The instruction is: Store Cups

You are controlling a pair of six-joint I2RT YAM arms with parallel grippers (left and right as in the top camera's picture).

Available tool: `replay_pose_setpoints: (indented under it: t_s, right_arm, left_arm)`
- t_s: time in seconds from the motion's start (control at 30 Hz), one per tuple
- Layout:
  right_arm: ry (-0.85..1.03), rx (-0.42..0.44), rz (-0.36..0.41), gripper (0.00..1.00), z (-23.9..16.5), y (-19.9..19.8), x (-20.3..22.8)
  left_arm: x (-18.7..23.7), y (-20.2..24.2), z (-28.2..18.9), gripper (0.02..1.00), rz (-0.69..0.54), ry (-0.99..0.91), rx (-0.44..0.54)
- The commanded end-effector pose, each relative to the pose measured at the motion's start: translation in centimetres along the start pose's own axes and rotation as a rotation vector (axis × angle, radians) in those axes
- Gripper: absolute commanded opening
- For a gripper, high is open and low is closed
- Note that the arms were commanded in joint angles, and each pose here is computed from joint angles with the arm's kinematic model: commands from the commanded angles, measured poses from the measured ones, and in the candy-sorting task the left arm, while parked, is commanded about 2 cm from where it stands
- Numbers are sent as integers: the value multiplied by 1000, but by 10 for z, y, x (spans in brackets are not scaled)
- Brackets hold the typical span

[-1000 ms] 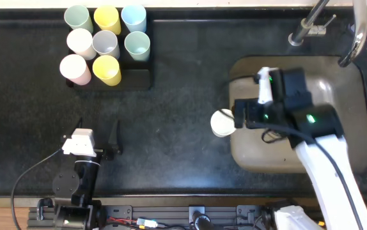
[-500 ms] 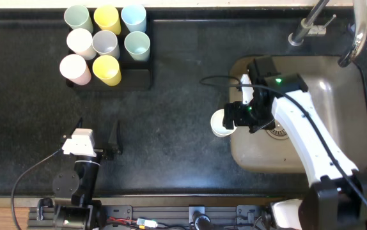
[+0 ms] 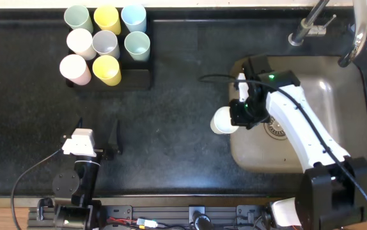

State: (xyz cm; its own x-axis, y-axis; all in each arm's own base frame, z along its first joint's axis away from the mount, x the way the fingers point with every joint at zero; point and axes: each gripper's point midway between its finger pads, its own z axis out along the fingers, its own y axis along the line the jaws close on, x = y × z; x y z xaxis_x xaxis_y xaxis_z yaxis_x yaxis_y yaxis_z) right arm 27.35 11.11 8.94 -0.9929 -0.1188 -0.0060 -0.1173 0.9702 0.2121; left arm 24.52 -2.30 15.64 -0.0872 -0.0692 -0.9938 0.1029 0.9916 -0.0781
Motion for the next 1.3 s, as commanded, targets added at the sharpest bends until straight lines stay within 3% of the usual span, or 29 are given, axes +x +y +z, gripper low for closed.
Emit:
replay_pose_setpoints:
  t_s: [0.03, 0.23, 0.33, 0.4, 0.6, 0.7, 0.87, 1.3]
  right_arm:
    - [-165, -94, -126, 42, -45, 53, -41]
    - [-417, -173, -269, 42, -127, 128, -91]
    - [-480, -187, -317, 45, -144, 160, -112]
    - [-480, -188, -337, 42, -139, 177, -124]
    - [-411, -177, -282, 45, -97, 209, -146]
    - [-396, -139, -249, 42, -77, 212, -154]
    - [-362, -130, -264, 42, -55, 224, -152]
    - [-335, -97, -227, 40, -27, 226, -156]
  left_arm:
    - [-1, -1, -1, 1000, 15, -6, 9]
    - [-1, -1, -1, 1000, 15, -6, 9]
    - [-1, -1, -1, 1000, 15, -6, 9]
    - [-1, -1, -1, 1000, 15, -6, 9]
    - [-1, -1, -1, 998, 15, -7, 9]
    - [-1, -1, -1, 1000, 15, -7, 9]
    - [-1, -1, -1, 1000, 15, -6, 9]
    - [-1, -1, -1, 1000, 15, -6, 9]
